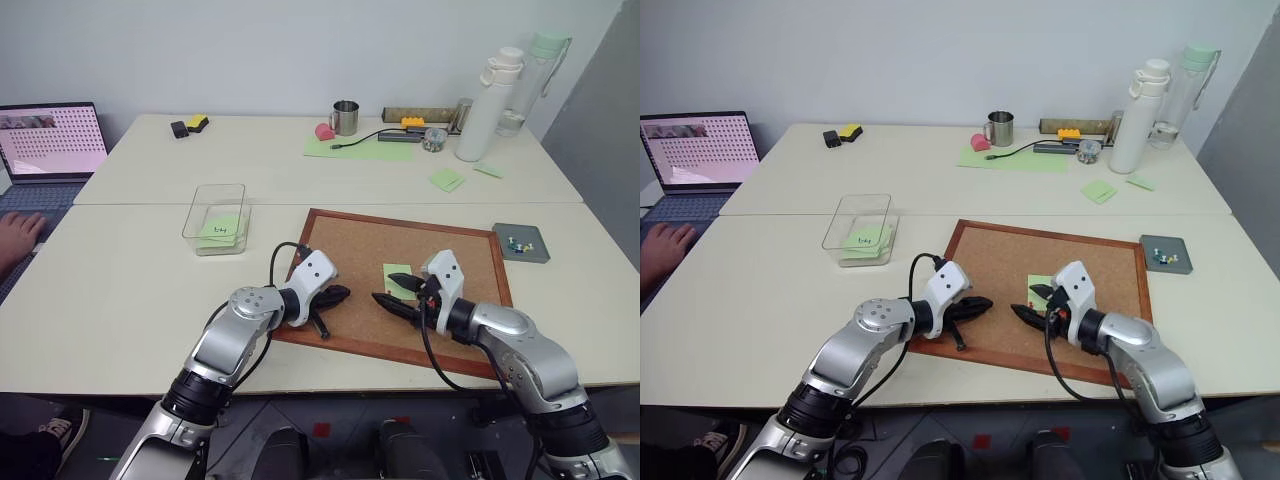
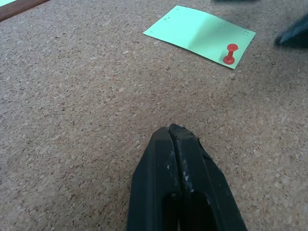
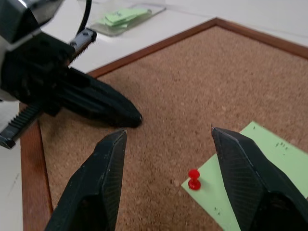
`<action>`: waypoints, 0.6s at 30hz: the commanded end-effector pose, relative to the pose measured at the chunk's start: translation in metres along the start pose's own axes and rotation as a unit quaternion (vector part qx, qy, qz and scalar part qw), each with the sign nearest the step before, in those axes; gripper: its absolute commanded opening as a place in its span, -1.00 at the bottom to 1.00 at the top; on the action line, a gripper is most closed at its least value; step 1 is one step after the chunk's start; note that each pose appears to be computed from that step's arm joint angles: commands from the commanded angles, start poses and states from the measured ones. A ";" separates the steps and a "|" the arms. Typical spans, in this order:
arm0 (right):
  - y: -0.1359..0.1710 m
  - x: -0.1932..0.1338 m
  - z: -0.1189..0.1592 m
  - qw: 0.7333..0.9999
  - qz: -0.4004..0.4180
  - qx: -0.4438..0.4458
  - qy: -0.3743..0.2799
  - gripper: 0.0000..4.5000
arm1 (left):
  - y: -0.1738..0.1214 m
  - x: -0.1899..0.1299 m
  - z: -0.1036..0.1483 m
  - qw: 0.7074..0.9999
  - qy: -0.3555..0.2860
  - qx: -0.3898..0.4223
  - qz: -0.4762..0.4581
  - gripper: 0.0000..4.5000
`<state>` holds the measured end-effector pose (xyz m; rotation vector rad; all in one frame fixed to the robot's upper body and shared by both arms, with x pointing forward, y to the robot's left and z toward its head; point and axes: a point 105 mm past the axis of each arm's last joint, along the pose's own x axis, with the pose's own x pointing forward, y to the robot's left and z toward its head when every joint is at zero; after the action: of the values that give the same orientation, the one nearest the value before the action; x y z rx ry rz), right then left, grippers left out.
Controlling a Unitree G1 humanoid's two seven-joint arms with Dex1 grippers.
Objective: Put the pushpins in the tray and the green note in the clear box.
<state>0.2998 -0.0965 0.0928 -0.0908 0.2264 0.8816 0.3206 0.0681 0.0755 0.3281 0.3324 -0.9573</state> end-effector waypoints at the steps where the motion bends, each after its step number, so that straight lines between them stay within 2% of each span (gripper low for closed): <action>1: -0.004 0.004 -0.005 1.000 -0.009 -0.004 0.007 0.30 | 0.007 -0.006 -0.021 0.999 0.042 -0.018 0.020 -1.00; 7: -0.012 0.011 -0.016 0.999 -0.030 0.021 0.013 0.30 | 0.008 -0.007 -0.022 0.999 0.044 -0.019 0.024 -1.00; 8: -0.012 0.011 -0.017 0.999 -0.030 0.025 0.012 0.14 | 0.008 -0.008 -0.022 0.999 0.044 -0.019 0.024 -1.00; 10: -0.012 0.011 -0.018 0.999 -0.026 0.029 0.012 0.01 | 0.008 -0.009 -0.023 0.999 0.044 -0.019 0.025 -1.00; 13: -0.012 0.010 -0.019 0.999 -0.027 0.031 0.011 -0.36 | 0.008 -0.009 -0.024 0.998 0.044 -0.019 0.026 -1.00; 18: -0.013 0.008 -0.021 0.999 -0.030 0.031 0.010 -0.79 | 0.006 -0.009 -0.024 0.999 0.044 -0.018 0.026 -1.00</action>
<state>0.3124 -0.1006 0.0722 -0.0550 0.2669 0.8160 0.3184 0.0707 0.0753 0.3323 0.3350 -0.9445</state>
